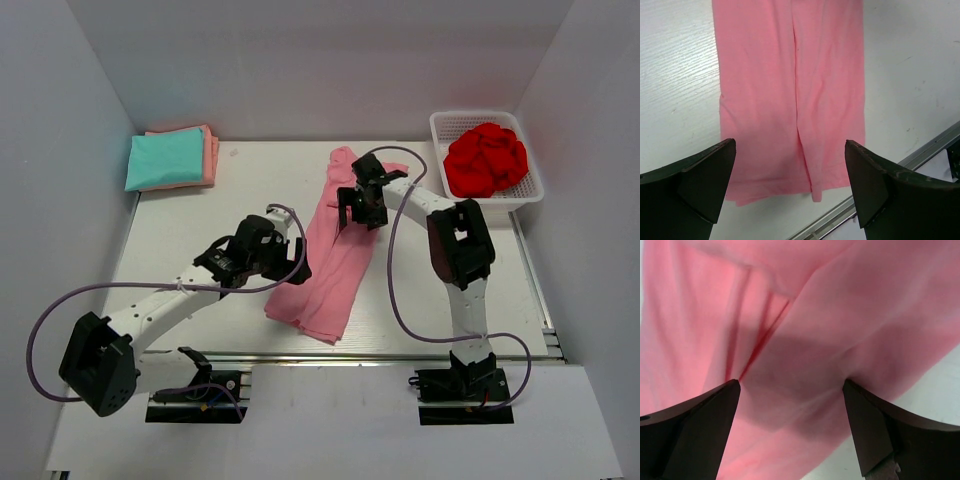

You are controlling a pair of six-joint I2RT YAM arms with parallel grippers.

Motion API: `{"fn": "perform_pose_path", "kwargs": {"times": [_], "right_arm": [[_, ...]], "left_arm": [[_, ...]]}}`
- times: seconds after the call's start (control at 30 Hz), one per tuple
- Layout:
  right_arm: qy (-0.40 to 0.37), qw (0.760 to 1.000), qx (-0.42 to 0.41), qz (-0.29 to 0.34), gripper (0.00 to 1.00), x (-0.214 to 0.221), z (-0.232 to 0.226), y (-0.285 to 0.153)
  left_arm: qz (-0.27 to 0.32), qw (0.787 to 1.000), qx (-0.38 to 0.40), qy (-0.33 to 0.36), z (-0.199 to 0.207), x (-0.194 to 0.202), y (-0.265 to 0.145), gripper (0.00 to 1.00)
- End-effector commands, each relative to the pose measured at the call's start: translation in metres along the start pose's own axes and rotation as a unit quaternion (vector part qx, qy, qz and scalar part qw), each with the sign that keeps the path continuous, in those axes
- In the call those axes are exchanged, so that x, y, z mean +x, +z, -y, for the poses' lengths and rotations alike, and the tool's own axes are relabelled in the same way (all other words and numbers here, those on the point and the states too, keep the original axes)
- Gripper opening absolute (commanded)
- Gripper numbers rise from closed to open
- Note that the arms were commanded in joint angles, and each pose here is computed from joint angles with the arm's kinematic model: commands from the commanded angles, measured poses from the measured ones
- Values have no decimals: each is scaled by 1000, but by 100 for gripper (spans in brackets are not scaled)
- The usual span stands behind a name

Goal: Fold and stack the t-shirts
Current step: Rotate the tshirt 90 degrees, then grab the bottom of the folded rectangular tshirt with both arms

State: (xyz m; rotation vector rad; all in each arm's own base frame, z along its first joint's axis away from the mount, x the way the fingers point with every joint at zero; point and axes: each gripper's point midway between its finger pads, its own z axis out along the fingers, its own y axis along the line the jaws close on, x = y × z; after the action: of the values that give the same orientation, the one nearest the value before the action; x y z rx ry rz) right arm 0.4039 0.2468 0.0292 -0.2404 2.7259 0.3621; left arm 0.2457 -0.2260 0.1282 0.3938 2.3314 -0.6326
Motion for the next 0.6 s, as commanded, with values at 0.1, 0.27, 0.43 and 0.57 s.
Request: {"fn": "perform_pose_path", "kwargs": {"times": [0.1,0.27,0.43,0.57], "right_arm": [[38,997,68,-23,90,-16,49,44],[35,997,48,44,90,-93,67,36],[-63,993,-8,103,90,-122,42,-19],[-55,991,-55,105,90,-75,26,-46]], "left_arm": [[-11,1000,-17,-1,-9,1,9,100],[-39,999,0,6,-6,11,24,100],[-59,997,46,31,7,12,42,100],[-83,994,51,48,8,27,59,100]]}}
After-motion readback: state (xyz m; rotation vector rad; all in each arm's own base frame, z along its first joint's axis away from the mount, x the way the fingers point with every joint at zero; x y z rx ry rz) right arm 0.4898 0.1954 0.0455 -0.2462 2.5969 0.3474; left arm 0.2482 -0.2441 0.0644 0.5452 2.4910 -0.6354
